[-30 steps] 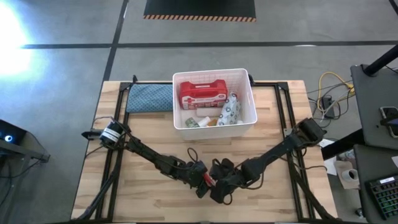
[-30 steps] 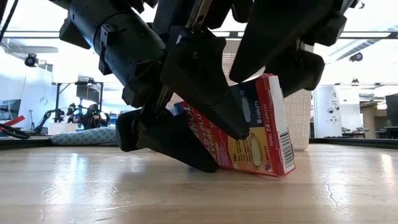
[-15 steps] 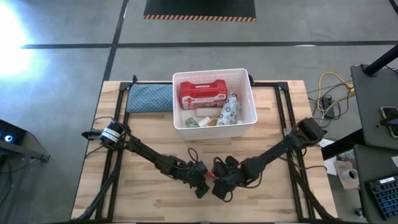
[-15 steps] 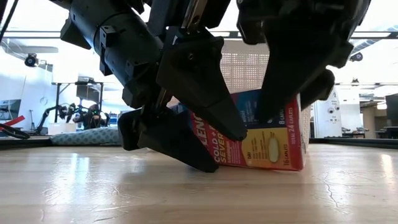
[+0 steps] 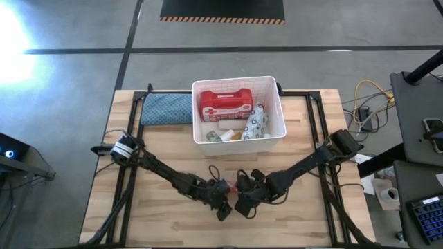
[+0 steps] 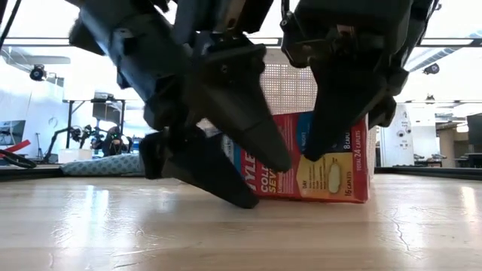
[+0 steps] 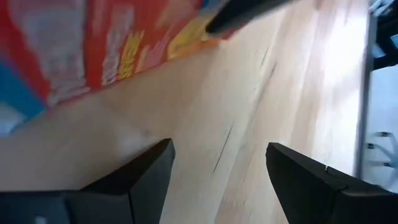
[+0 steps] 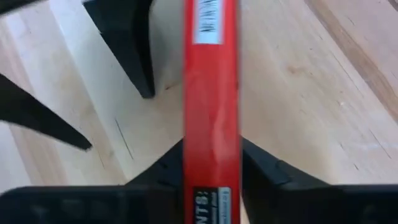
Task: Pick & place medical supplies in basket/bin
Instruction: Put the red pill box into the bin
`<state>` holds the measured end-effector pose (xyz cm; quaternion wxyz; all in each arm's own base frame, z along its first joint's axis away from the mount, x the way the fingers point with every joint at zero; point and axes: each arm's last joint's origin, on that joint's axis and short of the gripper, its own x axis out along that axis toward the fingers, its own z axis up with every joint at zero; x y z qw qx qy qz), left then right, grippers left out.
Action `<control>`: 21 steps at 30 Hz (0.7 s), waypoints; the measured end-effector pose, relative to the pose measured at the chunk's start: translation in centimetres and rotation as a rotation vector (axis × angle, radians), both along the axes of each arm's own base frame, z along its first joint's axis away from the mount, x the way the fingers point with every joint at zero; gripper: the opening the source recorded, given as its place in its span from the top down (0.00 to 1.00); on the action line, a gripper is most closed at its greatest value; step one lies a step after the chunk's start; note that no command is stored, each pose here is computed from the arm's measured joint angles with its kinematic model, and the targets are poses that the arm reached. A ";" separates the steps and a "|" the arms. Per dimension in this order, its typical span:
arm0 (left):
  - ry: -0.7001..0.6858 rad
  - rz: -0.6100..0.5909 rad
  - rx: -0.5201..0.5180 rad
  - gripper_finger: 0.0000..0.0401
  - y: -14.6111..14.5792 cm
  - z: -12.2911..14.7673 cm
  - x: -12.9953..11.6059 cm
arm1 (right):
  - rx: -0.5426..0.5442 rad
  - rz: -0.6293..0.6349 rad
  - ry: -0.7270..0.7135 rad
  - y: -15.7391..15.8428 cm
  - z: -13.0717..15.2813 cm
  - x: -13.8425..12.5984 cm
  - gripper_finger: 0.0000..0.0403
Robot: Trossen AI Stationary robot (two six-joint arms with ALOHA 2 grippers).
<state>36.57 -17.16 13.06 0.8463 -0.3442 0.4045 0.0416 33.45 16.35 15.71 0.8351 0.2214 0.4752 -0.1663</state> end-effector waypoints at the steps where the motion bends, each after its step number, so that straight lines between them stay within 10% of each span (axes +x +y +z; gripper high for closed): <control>1: 0.004 0.009 0.020 0.40 -0.1 0.1 -0.2 | 0.001 -0.001 0.001 -0.1 0.0 0.0 0.78; 13: 0.163 0.319 0.392 0.40 1.1 4.2 -6.7 | 0.046 -0.038 -0.072 -0.7 2.3 0.0 0.97; 21: 0.138 0.442 0.277 0.40 2.1 5.5 -11.4 | 0.084 -0.046 -0.399 -2.1 10.4 -1.2 0.97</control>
